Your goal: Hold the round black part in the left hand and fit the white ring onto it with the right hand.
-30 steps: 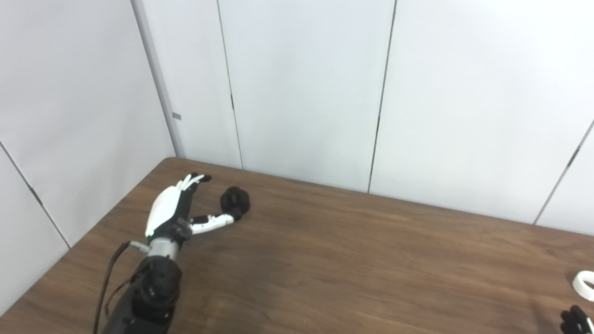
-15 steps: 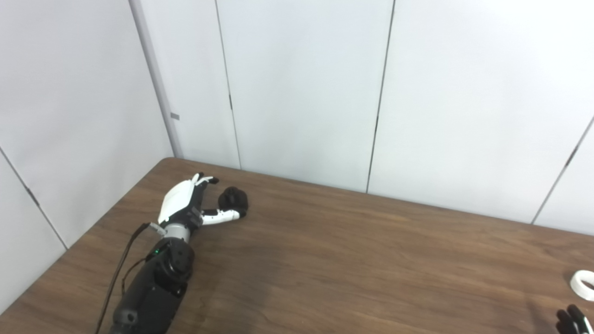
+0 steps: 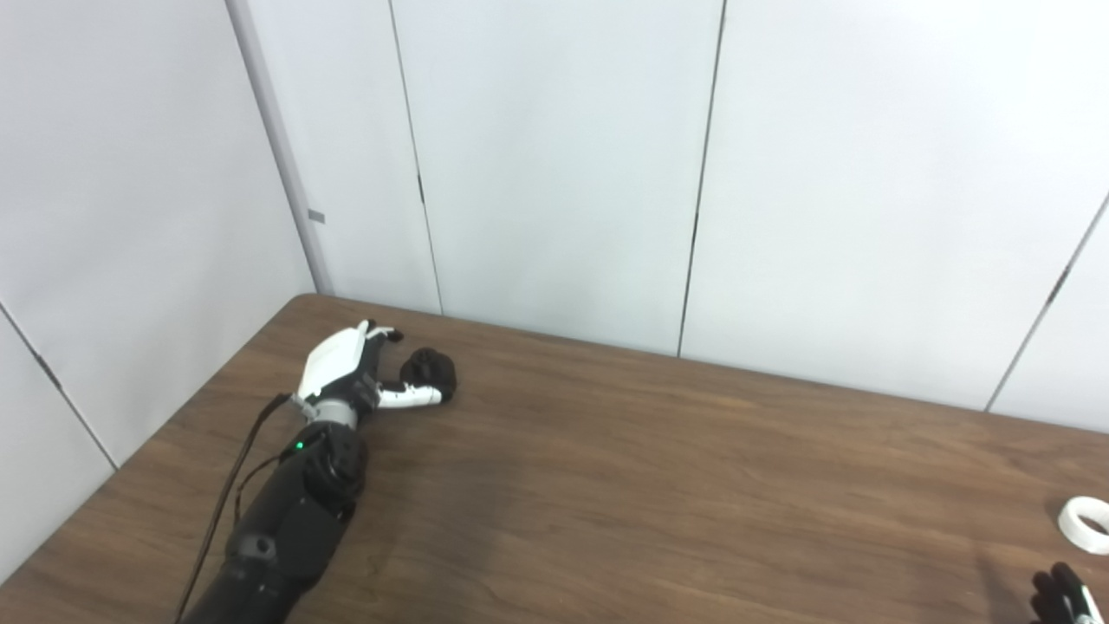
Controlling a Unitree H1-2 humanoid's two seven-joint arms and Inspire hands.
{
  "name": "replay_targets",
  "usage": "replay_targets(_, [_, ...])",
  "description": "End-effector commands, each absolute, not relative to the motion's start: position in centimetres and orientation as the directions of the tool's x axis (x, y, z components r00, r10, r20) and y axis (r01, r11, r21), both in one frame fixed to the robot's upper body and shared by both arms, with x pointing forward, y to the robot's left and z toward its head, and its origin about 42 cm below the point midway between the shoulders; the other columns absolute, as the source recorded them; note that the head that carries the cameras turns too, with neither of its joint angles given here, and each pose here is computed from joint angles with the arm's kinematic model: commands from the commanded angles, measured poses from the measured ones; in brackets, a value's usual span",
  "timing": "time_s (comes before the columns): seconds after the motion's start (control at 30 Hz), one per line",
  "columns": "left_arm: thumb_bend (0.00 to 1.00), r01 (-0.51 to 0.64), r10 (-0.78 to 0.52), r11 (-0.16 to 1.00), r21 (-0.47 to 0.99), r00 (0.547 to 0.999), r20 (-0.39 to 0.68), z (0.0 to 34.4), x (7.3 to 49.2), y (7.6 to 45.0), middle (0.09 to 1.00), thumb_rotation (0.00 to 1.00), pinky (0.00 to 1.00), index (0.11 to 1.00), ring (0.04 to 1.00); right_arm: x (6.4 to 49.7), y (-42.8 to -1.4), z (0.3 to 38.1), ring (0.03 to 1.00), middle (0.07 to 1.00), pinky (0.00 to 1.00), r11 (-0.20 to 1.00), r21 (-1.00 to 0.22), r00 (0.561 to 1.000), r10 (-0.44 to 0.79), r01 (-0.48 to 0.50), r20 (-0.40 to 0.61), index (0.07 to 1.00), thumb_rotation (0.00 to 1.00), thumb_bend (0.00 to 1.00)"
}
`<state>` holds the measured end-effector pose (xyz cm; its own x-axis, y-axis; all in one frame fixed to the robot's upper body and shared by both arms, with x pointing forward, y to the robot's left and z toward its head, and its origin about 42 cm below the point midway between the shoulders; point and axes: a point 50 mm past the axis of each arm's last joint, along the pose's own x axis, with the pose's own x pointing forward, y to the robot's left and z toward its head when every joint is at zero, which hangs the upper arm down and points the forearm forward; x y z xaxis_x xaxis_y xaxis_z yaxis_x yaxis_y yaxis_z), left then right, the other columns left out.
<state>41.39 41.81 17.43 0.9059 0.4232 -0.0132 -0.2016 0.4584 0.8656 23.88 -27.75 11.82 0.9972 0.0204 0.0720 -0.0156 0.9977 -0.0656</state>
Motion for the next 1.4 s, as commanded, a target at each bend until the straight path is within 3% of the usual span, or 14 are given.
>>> replay_targets(0.0, [1.00, -0.267, 0.423, 0.402, 0.876, 0.903, 0.081, 21.0, 43.0, 42.5, 1.000, 0.42, 1.00, 0.851, 1.000, 23.7, -27.0, 12.2, 0.996, 0.979, 1.00, 0.998, -0.056, 0.996, 0.045, -0.040, 0.077, 0.996, 1.00, 0.67])
replay_targets(1.37, [0.94, -0.180, 0.404, 0.409, 0.895, 0.915, 0.000, 19.4, 44.4, 42.1, 0.956, 0.37, 1.00, 0.767, 1.000, 22.9, -26.5, 13.1, 1.000, 0.966, 1.00, 0.998, -0.060, 0.997, 0.036, -0.031, 0.074, 1.000, 1.00, 0.53])
